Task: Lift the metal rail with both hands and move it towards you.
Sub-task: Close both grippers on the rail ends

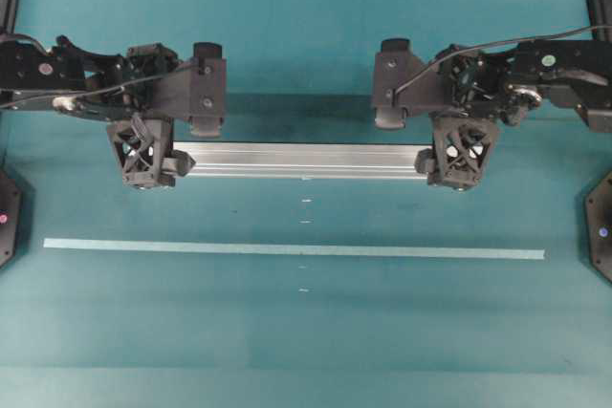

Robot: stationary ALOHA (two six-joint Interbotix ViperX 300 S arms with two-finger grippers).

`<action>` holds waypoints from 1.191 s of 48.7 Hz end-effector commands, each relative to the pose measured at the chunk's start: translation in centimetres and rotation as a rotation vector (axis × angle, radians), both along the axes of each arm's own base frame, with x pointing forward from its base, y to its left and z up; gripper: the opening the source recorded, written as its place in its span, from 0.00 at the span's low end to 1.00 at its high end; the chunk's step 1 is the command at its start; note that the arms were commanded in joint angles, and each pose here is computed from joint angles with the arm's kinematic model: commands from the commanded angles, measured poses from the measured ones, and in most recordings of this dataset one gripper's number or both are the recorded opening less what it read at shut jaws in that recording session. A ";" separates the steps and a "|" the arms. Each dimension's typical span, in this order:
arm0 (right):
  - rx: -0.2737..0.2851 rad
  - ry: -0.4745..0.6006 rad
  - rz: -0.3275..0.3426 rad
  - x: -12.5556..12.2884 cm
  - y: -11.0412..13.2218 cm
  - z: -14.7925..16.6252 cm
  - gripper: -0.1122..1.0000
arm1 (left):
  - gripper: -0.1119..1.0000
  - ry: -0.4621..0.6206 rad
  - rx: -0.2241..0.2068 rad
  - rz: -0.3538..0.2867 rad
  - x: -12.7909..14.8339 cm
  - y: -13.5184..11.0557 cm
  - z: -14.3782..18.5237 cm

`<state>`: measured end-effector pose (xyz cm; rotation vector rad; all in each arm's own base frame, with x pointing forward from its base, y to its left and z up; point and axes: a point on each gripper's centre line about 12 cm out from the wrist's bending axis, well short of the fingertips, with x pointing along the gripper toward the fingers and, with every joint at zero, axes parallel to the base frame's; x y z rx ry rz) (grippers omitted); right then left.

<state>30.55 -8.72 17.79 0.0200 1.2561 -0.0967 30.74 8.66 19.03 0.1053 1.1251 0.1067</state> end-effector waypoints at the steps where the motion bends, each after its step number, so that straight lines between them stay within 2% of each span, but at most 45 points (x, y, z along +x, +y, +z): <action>1: 0.010 -0.001 -0.004 0.2 0.1 -0.2 0.99 | 0.98 -0.023 0.004 0.007 0.2 0.1 0.0; 14: 0.049 -0.006 -0.021 -0.3 1.0 -1.8 0.99 | 0.98 -0.021 0.000 0.010 0.3 0.2 -1.9; 20: 0.044 -0.024 -0.024 -0.4 1.0 -2.3 0.99 | 0.98 -0.010 -0.002 0.008 0.5 0.3 -2.8; 32: 0.054 0.024 -0.027 -1.0 1.0 -4.3 0.99 | 0.98 -0.005 -0.005 0.007 1.0 0.3 -4.2; 58: 0.053 0.051 -0.041 -1.1 0.4 -7.6 0.99 | 0.98 0.026 -0.017 0.010 1.0 0.4 -6.8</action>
